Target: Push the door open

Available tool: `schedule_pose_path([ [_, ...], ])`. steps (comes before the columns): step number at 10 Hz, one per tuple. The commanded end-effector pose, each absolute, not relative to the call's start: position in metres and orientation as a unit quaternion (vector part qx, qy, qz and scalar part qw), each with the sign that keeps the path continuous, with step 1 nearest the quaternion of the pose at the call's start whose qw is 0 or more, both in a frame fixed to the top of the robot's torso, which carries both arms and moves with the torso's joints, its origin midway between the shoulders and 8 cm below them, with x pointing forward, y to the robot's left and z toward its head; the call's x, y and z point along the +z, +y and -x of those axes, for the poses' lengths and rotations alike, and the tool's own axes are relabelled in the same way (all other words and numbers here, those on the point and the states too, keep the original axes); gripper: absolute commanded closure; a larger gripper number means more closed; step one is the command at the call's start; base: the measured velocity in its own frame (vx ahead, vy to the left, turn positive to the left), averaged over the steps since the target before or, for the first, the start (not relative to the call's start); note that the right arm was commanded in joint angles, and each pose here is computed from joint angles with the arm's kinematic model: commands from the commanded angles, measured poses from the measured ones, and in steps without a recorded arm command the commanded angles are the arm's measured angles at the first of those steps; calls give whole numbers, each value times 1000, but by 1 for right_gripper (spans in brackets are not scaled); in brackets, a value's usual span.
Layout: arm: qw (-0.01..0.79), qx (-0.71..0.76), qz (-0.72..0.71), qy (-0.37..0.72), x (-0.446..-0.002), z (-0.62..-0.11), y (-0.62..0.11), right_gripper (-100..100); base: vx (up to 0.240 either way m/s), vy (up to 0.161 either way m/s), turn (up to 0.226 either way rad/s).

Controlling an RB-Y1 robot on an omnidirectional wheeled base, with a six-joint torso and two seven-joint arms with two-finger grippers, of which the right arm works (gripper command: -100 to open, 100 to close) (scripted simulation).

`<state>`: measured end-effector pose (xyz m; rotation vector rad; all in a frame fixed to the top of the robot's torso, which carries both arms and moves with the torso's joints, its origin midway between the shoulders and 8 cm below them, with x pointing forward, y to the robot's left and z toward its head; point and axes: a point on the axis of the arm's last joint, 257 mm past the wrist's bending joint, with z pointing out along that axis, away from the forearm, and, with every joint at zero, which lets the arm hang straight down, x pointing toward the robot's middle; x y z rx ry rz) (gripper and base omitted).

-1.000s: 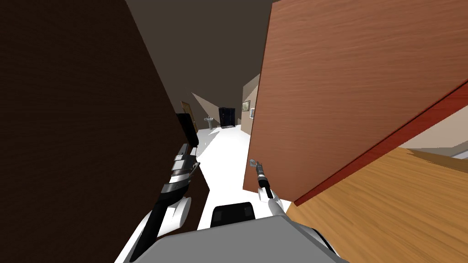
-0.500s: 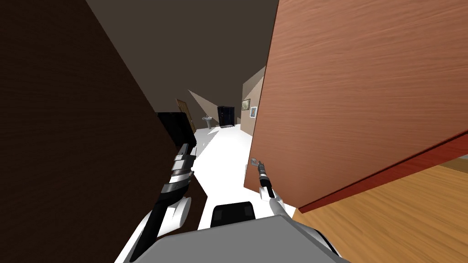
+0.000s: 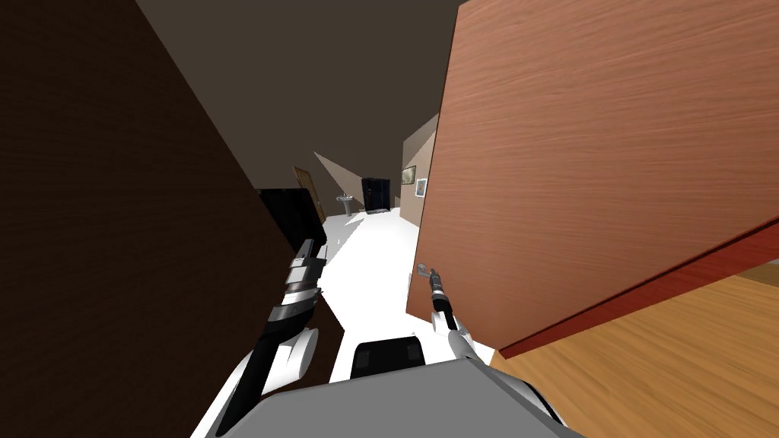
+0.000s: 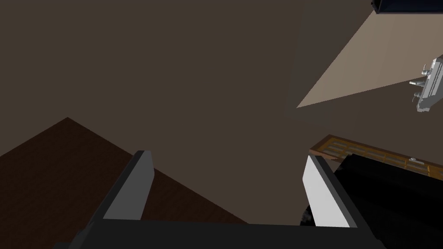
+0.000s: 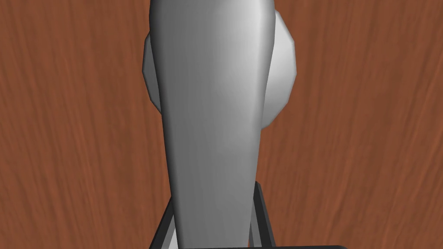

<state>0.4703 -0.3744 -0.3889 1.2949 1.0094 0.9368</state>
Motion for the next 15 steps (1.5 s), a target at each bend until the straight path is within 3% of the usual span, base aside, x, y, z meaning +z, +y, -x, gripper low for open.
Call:
schedule_pose_path([
  [1, 593, 395, -555, 429, -384, -466, -389, 100, 10, 3, -10],
  [15, 622, 363, -579, 382, -376, -453, -420, 100, 106, 11, -41],
])
